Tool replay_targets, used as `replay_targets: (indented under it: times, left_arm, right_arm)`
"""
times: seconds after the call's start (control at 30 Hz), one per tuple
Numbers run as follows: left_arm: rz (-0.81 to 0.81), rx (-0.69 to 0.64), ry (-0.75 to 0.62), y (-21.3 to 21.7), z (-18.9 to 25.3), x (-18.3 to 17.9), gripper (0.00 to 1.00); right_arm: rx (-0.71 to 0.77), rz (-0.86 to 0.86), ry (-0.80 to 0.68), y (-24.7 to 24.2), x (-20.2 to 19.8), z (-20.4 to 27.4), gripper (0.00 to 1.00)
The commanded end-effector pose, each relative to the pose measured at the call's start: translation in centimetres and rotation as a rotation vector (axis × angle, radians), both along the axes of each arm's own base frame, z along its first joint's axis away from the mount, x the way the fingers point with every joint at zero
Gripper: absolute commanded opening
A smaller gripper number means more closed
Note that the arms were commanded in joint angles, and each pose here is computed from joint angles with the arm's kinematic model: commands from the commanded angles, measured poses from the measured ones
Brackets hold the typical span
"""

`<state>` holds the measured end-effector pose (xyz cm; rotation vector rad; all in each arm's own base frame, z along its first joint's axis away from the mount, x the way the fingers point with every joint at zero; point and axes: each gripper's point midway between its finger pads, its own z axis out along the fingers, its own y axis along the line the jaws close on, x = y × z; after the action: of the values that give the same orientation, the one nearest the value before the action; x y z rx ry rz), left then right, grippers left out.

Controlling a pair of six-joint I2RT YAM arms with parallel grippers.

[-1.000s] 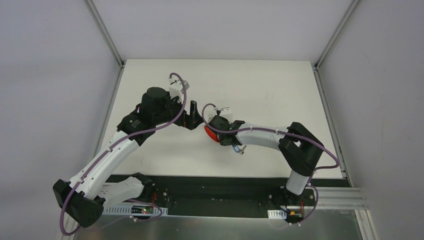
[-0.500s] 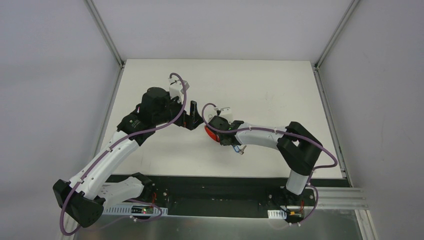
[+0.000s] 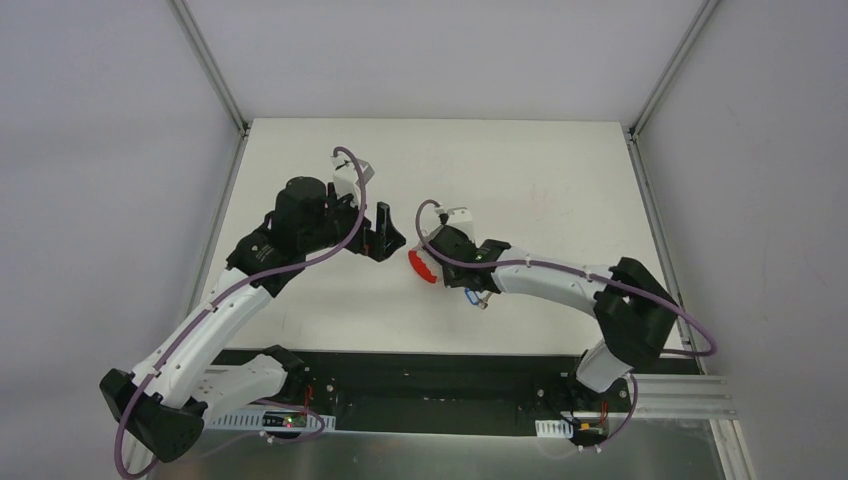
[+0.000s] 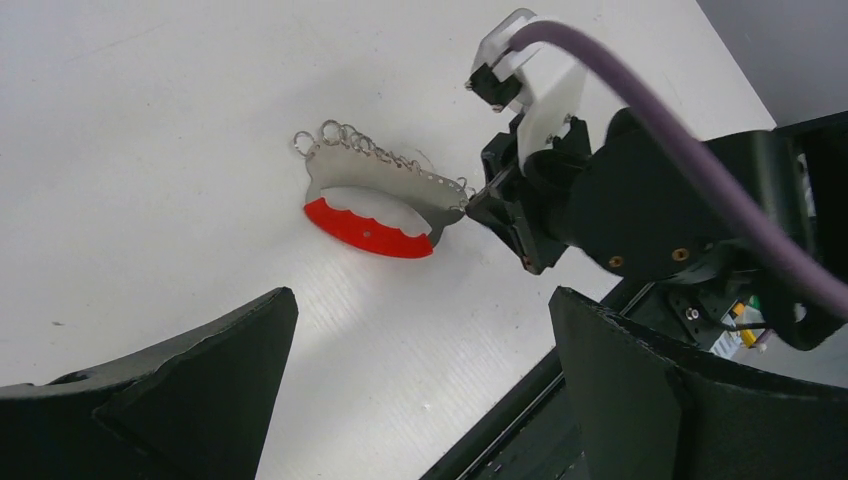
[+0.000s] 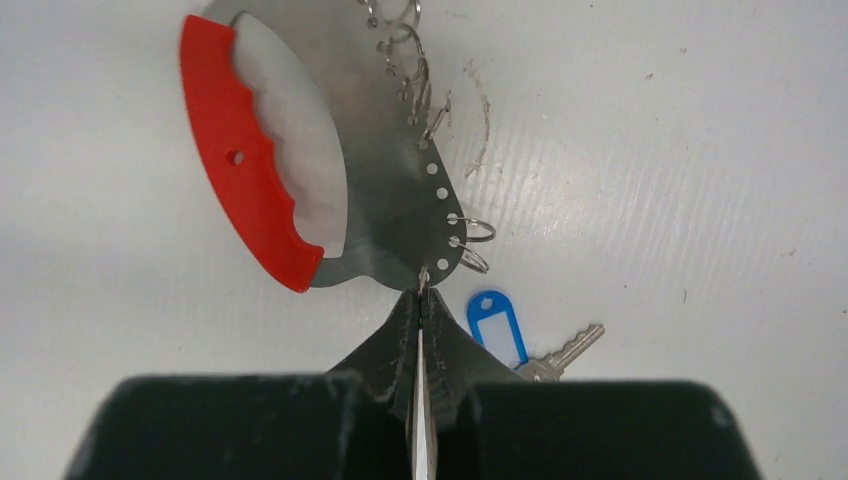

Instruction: Put the keys on the keyring

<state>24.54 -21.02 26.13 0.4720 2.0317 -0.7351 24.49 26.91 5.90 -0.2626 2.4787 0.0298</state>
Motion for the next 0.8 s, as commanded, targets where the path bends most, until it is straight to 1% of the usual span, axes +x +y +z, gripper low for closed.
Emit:
replay_targets:
  times: [0.0, 0.2, 0.43, 0.6, 0.77]
  left_arm:
    - [-0.024, -0.036, -0.077, 0.1, 2.3, -0.6, 1.00]
    - [-0.066, -0.064, -0.103, -0.1, 3.5, -1.6, 1.00]
    - [-0.170, -0.120, -0.150, -0.8, 5.8, -3.7, 1.00]
    - [-0.258, -0.183, -0.197, -1.3, 8.1, -5.6, 1.00]
    - [-0.361, -0.249, -0.202, -2.2, 9.8, -7.5, 1.00]
  right_arm:
    - [0.131, 0.076, -0.018, 1.0, -1.0, 3.8, 0.00]
    - [0.240, 0.177, -0.029, 1.8, -2.4, 7.2, 0.00]
    - [0.378, 0.347, -0.068, 2.3, -4.4, 13.1, 0.00]
    - [0.460, 0.495, -0.080, 2.3, -6.8, 17.1, 0.00]
    - [0.589, 0.645, -0.109, 2.2, -9.8, 22.1, 0.00]
